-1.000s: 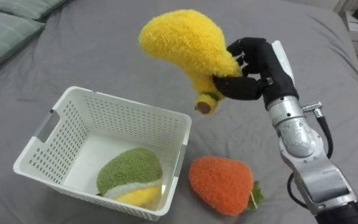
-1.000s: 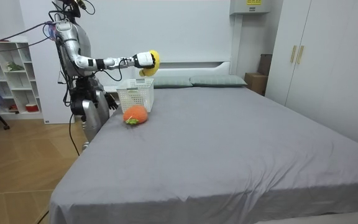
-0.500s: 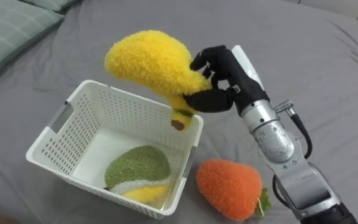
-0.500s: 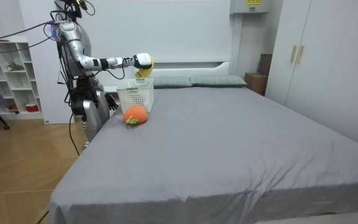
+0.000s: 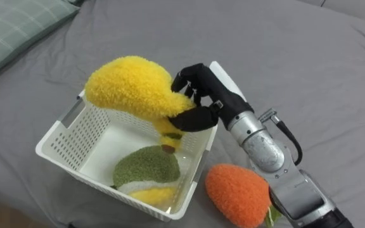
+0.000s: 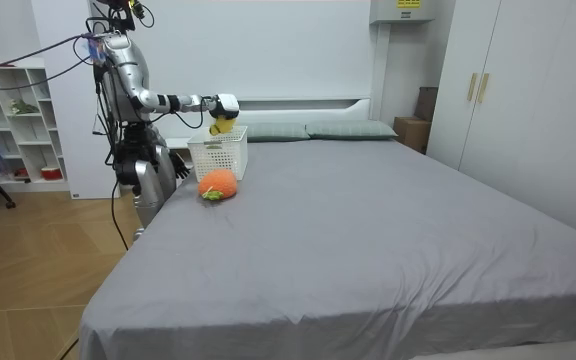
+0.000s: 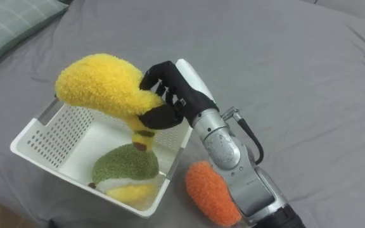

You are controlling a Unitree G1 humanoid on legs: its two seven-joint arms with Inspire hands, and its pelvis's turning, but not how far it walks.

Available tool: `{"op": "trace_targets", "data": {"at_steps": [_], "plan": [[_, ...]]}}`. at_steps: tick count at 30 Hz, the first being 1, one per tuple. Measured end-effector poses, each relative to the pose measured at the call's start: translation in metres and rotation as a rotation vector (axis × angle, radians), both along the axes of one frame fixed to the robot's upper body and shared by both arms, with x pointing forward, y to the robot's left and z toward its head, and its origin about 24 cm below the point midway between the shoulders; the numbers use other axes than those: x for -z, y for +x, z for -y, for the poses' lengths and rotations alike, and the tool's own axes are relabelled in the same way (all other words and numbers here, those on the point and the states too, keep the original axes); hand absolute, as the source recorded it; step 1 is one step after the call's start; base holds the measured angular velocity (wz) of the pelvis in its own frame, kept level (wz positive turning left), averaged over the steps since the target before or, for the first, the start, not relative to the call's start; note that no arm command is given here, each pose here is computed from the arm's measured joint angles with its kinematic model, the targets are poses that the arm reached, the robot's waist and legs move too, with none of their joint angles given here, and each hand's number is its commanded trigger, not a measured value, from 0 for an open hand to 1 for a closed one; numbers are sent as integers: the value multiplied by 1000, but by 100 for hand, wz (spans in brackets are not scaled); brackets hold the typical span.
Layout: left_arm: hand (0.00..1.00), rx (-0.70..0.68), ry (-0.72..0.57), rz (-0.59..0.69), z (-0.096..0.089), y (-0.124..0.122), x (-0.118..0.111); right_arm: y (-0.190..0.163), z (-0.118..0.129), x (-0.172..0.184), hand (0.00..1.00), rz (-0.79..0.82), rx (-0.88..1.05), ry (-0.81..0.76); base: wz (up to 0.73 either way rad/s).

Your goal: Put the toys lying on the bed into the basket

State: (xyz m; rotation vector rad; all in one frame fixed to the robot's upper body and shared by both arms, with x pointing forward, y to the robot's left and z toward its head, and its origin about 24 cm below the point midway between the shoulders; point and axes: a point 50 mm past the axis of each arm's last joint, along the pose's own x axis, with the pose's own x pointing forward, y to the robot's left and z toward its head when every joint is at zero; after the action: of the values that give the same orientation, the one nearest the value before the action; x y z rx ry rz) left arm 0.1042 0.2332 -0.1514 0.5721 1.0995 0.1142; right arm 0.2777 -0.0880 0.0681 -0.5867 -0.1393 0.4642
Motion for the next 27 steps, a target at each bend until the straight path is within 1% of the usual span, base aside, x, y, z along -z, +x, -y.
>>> {"op": "trace_targets", "data": {"at_steps": [12, 21, 27], "plan": [[0, 1, 4, 1, -2, 0, 0, -1, -1, 10, 0, -54, -36, -39, 0], [0, 0, 4, 0, -2, 0, 0, -2, 0, 13, 0, -70, -29, -42, 0], [0, -5, 5, -14, -2, -4, 1, -2, 4, 23, 0, -108, -11, -58, 0]]}}
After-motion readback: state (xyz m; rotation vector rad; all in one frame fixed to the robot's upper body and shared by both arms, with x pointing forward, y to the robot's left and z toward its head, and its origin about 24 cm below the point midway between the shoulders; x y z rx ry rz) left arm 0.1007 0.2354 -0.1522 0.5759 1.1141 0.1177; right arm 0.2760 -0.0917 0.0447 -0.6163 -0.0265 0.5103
